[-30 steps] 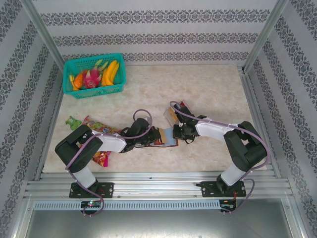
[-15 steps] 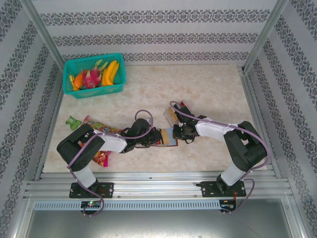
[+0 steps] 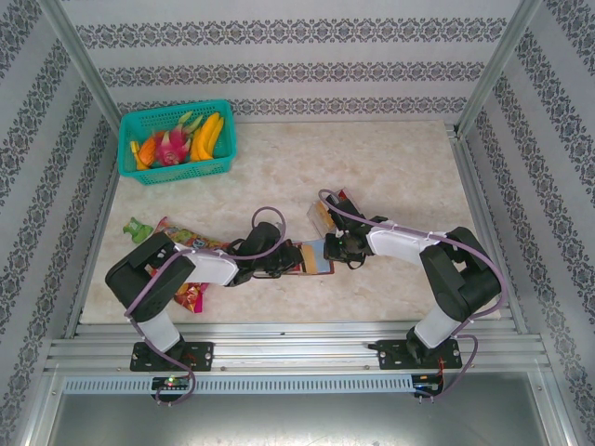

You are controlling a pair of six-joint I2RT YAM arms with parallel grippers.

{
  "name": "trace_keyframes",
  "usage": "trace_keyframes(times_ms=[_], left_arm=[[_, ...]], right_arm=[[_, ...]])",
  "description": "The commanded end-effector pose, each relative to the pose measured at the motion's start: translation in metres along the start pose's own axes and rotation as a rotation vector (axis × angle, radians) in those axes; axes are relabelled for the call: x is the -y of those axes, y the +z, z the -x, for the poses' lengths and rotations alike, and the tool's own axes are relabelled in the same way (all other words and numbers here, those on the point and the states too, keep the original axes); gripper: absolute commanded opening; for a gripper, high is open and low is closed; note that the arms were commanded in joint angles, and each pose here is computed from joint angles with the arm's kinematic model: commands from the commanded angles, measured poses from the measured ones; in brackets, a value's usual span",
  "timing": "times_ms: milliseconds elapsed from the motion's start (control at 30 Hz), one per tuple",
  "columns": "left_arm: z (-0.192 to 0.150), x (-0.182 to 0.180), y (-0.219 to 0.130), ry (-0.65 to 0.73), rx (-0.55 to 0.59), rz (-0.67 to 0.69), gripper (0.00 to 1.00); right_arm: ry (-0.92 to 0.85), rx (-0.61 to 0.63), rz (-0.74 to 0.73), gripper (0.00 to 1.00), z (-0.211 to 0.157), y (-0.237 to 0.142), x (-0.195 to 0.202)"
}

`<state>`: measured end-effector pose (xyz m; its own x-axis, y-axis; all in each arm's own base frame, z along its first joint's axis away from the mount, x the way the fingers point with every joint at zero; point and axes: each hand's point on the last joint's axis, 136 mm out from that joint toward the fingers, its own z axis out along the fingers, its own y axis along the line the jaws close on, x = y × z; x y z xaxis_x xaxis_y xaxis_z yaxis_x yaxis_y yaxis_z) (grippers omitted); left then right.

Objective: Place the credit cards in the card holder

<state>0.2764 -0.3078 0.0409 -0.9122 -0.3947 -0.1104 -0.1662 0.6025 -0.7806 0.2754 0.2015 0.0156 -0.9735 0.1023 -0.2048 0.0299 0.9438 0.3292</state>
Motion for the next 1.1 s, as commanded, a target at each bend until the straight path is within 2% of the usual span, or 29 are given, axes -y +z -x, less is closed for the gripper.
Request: trace_keyframes(times_ms=[0, 267, 467, 667, 900, 1067], left_arm=[[-0.010, -0.036, -0.008, -0.098, -0.001, 0.152, 0.05], [-0.006, -0.036, -0.002, -0.122, 0.012, 0.143, 0.06], [-0.003, -0.010, 0.018, -0.096, -0.018, 0.011, 0.07], [0.002, -0.009, 0.022, -0.063, -0.001, 0.021, 0.09], [0.002, 0.000, 0.028, -0.015, -0.038, 0.018, 0.17], [0.000, -0.019, 0.018, -0.009, -0.033, 0.096, 0.26]], right_arm=[[0.013, -0.058, -0.071, 0.20, -0.016, 0.016, 0.021], [0.006, -0.061, -0.072, 0.20, -0.014, 0.016, 0.020], [0.004, -0.064, -0.065, 0.20, -0.014, 0.017, 0.019], [0.007, -0.068, -0.066, 0.20, -0.016, 0.018, 0.020], [0.002, -0.069, -0.067, 0.20, -0.015, 0.017, 0.019], [-0.001, -0.057, -0.075, 0.20, -0.013, 0.013, 0.021]])
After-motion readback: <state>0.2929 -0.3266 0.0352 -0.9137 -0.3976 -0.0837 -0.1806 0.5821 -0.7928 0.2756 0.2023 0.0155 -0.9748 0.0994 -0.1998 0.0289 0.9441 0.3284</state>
